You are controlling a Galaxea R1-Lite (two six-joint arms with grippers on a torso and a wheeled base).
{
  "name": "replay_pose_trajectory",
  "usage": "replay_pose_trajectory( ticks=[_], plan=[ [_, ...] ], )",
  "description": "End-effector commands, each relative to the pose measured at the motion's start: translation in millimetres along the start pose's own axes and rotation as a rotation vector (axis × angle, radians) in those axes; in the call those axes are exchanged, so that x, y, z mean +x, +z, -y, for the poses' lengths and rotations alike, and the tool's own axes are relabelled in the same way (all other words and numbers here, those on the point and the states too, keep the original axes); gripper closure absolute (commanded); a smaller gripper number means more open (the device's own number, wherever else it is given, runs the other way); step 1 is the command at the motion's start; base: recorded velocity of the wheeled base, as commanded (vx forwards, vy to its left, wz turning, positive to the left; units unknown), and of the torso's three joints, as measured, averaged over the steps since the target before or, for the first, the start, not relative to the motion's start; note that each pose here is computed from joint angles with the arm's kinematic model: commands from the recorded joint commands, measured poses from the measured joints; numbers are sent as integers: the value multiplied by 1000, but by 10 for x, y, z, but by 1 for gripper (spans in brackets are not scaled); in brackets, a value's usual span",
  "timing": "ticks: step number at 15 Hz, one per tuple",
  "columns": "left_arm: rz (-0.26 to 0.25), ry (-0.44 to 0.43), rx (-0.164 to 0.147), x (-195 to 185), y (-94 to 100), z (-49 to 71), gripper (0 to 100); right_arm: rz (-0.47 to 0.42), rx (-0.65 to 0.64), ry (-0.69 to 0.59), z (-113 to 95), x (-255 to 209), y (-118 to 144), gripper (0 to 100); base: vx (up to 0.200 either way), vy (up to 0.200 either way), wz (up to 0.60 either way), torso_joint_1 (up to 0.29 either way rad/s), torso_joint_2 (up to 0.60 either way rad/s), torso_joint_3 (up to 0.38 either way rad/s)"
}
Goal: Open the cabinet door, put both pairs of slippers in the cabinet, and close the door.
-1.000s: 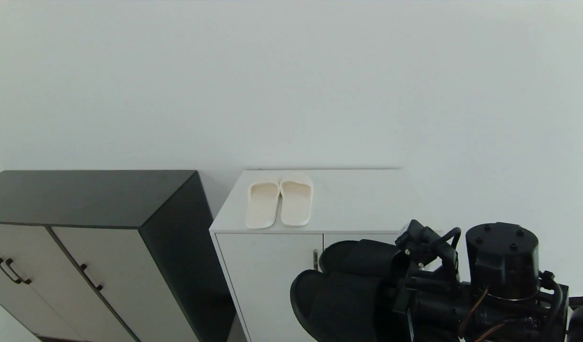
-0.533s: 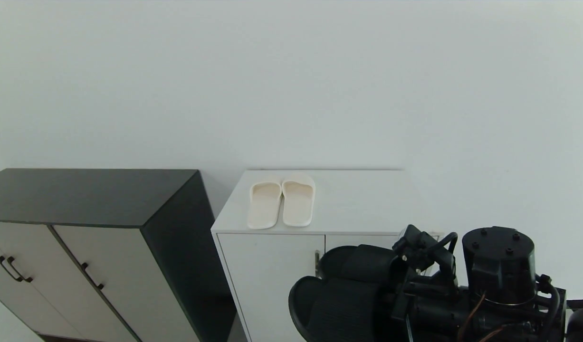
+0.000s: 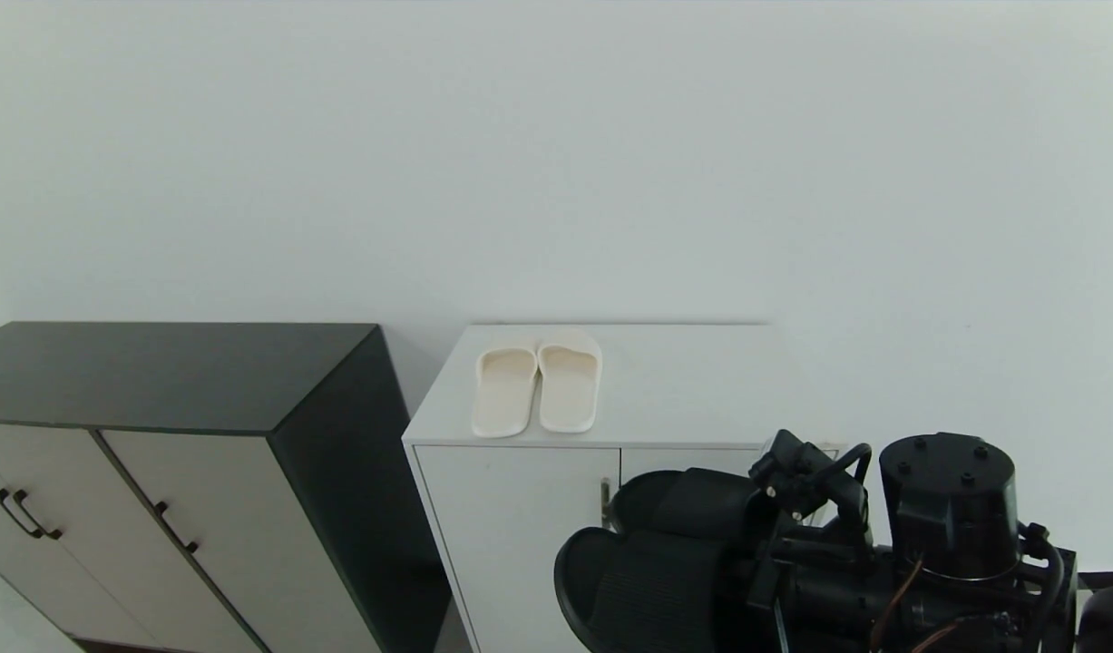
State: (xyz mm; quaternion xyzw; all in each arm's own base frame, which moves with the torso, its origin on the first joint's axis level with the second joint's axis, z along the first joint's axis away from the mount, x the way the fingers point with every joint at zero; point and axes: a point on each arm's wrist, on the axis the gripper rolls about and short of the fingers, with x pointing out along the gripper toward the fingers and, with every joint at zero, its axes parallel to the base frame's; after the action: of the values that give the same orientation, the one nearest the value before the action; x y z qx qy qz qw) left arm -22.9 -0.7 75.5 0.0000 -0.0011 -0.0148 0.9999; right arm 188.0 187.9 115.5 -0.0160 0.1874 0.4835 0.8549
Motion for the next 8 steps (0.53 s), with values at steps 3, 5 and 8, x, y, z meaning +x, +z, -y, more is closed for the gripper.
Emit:
replay_pose_trajectory(
  ticks=[3,5,8],
  plan=[
    [-2,0,0,1,-1,0,100,-11,2,1,6,22,-23,100,0,0,0,-126,260,146],
    [-1,2,5,1,1,0,100,-11,2,1,6,22,-23,100,0,0,0,-154,349,188],
    [-1,2,3,1,1,0,100,-18,5,0,10,32,-40,100,0,0,0,-168,377,206]
  ],
)
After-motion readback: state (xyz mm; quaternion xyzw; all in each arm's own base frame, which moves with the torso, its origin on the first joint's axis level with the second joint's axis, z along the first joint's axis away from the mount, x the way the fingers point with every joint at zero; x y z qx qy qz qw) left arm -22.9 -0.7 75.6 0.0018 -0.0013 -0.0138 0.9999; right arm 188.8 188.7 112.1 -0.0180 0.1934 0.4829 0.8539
